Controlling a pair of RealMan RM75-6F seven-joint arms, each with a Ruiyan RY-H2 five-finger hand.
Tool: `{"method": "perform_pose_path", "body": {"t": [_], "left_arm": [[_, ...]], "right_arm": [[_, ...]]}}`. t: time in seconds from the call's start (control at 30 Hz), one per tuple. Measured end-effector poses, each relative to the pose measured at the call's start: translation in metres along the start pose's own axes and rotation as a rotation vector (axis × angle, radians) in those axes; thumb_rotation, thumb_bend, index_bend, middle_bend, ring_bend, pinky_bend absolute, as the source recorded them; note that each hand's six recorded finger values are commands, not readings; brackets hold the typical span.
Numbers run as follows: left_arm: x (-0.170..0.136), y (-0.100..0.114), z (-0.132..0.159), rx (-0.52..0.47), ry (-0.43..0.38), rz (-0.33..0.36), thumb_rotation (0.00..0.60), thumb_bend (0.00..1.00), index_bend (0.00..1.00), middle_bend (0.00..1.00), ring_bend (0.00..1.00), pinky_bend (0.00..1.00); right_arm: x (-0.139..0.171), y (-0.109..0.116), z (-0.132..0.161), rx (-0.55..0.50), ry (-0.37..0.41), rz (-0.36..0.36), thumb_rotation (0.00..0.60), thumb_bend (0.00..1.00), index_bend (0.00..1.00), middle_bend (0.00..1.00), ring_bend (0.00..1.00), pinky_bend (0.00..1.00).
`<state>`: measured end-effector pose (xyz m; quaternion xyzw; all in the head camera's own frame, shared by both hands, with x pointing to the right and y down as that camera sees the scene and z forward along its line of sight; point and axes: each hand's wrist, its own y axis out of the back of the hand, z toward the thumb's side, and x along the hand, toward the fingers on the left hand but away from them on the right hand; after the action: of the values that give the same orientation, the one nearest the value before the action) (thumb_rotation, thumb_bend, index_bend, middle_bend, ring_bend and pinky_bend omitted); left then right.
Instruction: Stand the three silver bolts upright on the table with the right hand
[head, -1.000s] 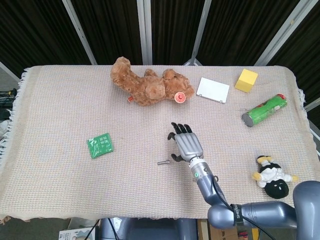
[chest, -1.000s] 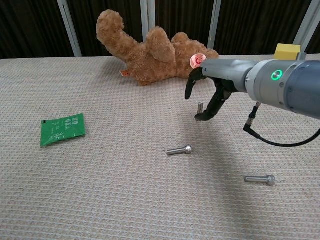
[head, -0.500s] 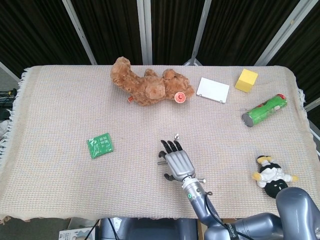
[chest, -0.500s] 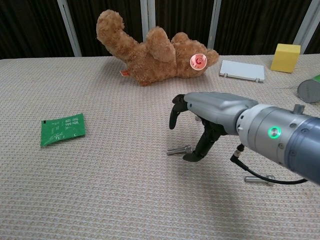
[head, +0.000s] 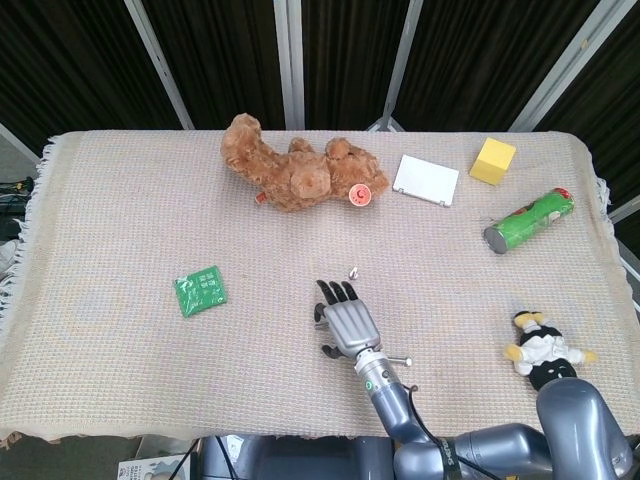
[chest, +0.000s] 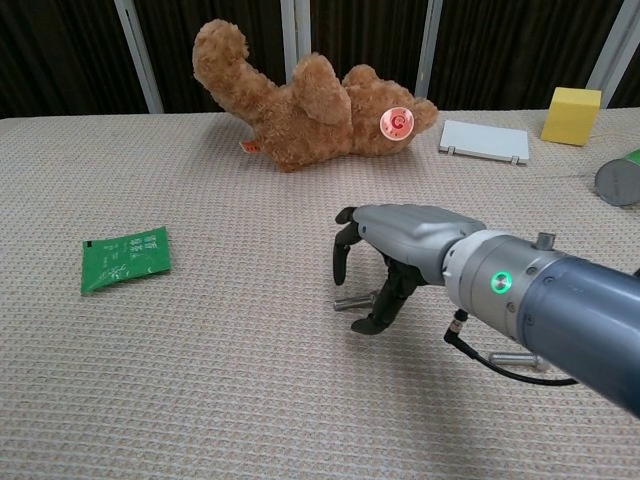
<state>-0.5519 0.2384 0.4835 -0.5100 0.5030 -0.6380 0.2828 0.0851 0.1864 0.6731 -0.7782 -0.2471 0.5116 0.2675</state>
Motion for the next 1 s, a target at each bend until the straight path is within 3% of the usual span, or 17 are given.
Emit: {"method": "perform_pose_path", "body": {"t": [0.33,1.0], "left_arm": [[0.001,0.0,-0.001,0.002,0.005,0.001,0.6,0.08,0.03,0.03,0.0,0.06],[0.001,0.0,0.0,0.006,0.003,0.004,0.6,0.08,0.03,0.03,0.0,0.06]], "right_arm": [[-0.018,-0.011,0.001,-0.002,-0.02,0.032,0.6,0.37,0.47,0.0,0.0,0.05],[-0.03,-0.014,-0.003,-0.007,-0.036,0.043,0.6,0.39,0.55,0.0,0.0,0.05]]}}
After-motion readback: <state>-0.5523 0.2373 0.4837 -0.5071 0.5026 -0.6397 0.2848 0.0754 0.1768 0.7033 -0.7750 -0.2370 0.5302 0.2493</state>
